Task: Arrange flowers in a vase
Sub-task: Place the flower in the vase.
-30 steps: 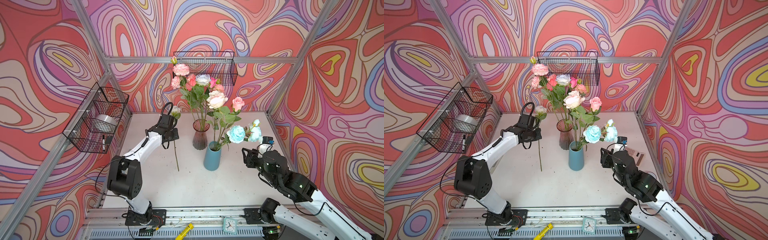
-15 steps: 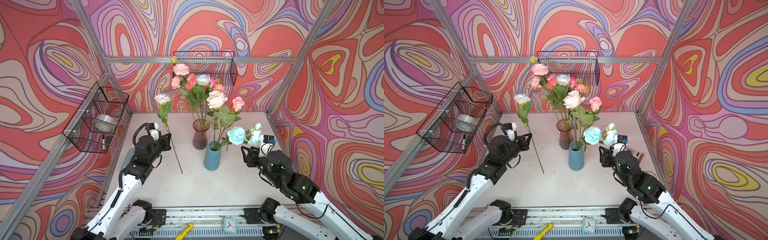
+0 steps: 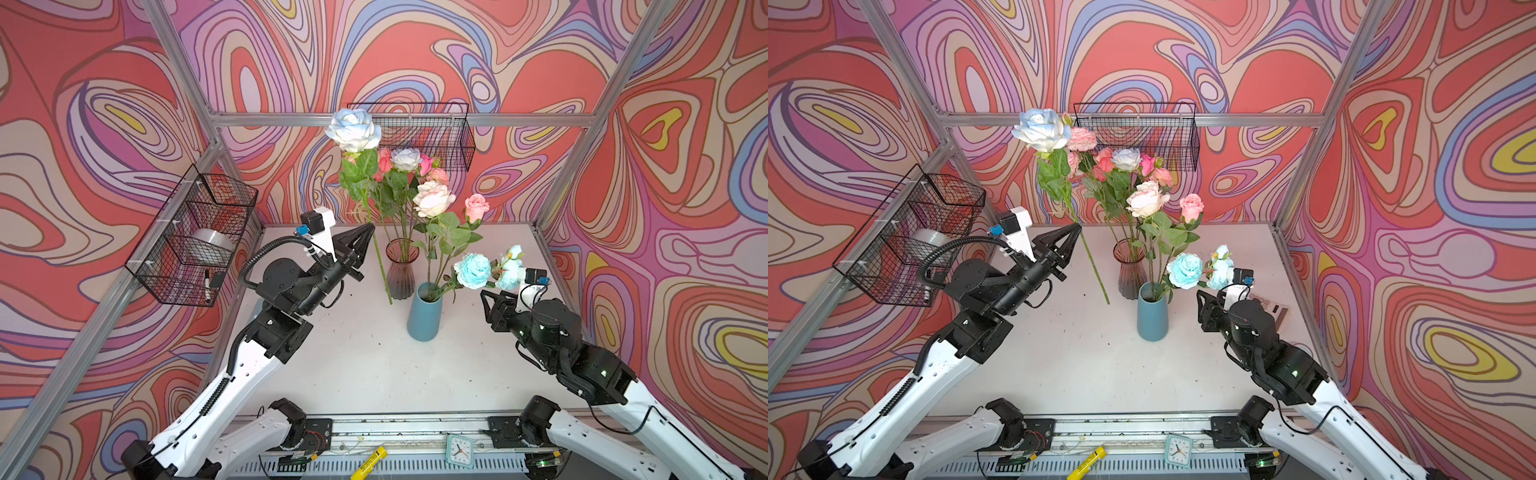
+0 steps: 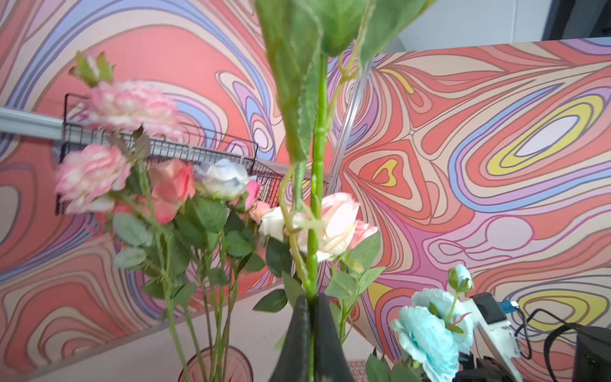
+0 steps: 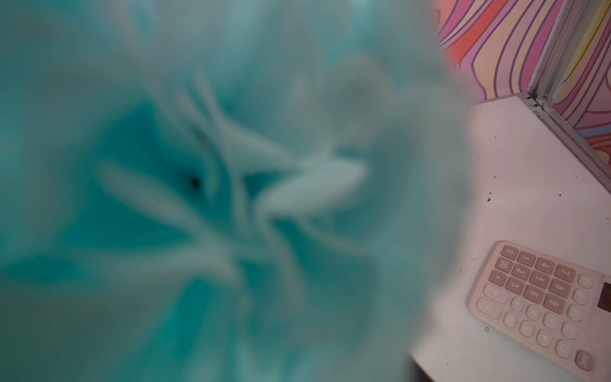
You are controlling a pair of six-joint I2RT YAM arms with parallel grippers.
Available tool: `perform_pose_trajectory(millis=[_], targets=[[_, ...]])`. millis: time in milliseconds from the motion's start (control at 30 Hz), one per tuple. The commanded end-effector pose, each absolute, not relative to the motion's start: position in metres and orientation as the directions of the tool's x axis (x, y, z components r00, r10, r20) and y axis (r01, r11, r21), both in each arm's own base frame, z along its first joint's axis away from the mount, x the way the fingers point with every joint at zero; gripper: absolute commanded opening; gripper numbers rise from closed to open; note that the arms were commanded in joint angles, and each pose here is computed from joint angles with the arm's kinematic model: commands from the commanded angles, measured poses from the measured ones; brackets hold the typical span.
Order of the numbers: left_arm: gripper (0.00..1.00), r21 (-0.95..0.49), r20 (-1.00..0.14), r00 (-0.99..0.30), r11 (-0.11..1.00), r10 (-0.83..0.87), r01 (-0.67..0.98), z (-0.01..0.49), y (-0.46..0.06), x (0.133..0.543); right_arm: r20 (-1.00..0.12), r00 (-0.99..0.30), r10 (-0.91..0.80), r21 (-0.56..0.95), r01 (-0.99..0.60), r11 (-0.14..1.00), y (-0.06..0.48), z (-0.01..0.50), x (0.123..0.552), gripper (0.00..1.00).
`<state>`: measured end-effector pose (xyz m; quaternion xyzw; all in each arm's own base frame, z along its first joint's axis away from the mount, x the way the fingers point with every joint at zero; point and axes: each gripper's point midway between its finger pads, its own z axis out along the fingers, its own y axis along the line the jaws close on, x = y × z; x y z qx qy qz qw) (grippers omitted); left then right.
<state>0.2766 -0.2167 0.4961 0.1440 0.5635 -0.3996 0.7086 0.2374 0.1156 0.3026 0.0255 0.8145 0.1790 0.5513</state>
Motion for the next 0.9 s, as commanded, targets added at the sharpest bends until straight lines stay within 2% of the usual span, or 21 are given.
perform_pose_trajectory(millis=[0,200,567,867], targets=[[0.00,-0.120,-0.902,0.182,0.633,-0.391,0.765,0.527,-0.234,0.271,-0.901,-0.359,0.245,0.315,-0.152,0.937,0.112,0.315,0.238,0.58],[0.00,-0.042,-0.890,0.254,0.623,-0.379,0.781,0.534,-0.283,0.280,-0.907,-0.350,0.234,0.299,-0.144,0.943,0.109,0.319,0.239,0.58],[0.00,-0.120,-0.909,0.177,0.645,-0.377,0.755,0.469,-0.311,0.314,-0.910,-0.354,0.216,0.277,-0.131,0.952,0.101,0.319,0.233,0.58],[0.00,-0.136,-0.938,0.111,0.641,-0.330,0.756,0.418,-0.332,0.312,-0.903,-0.368,0.220,0.286,-0.133,0.949,0.103,0.316,0.233,0.59]])
